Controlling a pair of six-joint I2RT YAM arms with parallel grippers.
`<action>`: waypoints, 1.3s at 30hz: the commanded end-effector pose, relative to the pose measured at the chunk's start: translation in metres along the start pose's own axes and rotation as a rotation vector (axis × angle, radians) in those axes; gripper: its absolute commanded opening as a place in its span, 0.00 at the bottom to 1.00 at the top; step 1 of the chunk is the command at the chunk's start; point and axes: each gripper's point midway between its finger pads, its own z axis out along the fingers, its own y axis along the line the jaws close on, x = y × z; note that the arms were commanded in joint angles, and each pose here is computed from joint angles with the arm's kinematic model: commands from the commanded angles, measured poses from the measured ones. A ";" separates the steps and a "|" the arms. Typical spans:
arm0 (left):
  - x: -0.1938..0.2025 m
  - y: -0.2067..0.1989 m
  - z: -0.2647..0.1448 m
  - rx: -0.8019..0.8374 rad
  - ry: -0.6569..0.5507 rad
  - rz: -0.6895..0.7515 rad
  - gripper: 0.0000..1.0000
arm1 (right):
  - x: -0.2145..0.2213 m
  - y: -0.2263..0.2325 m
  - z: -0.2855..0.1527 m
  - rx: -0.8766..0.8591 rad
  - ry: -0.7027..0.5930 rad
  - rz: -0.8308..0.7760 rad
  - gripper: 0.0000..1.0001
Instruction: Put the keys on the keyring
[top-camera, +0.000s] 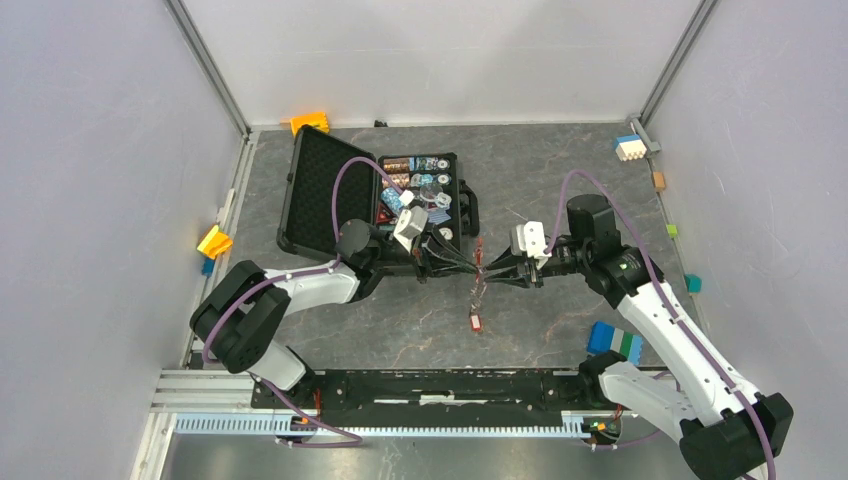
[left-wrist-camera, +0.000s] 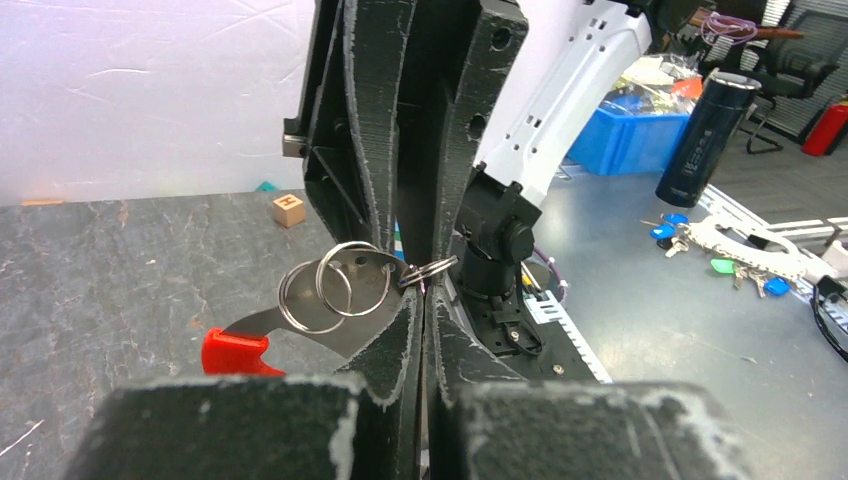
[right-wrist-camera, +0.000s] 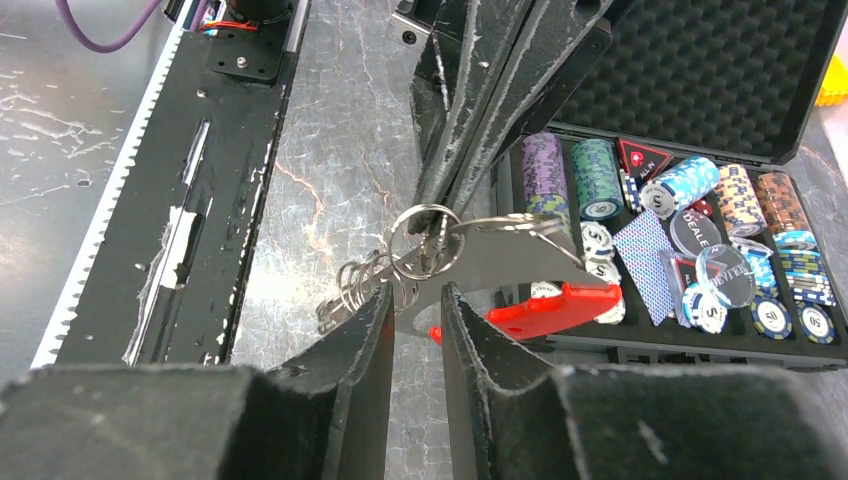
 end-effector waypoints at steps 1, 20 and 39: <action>-0.007 -0.015 0.000 0.072 -0.012 0.055 0.02 | -0.004 -0.005 -0.002 0.022 -0.005 -0.027 0.28; 0.013 0.025 0.002 -0.103 0.061 -0.072 0.02 | 0.001 0.003 -0.002 -0.023 0.019 -0.011 0.48; 0.034 0.014 -0.005 -0.047 0.151 -0.059 0.02 | 0.011 -0.054 -0.007 0.239 0.153 0.014 0.38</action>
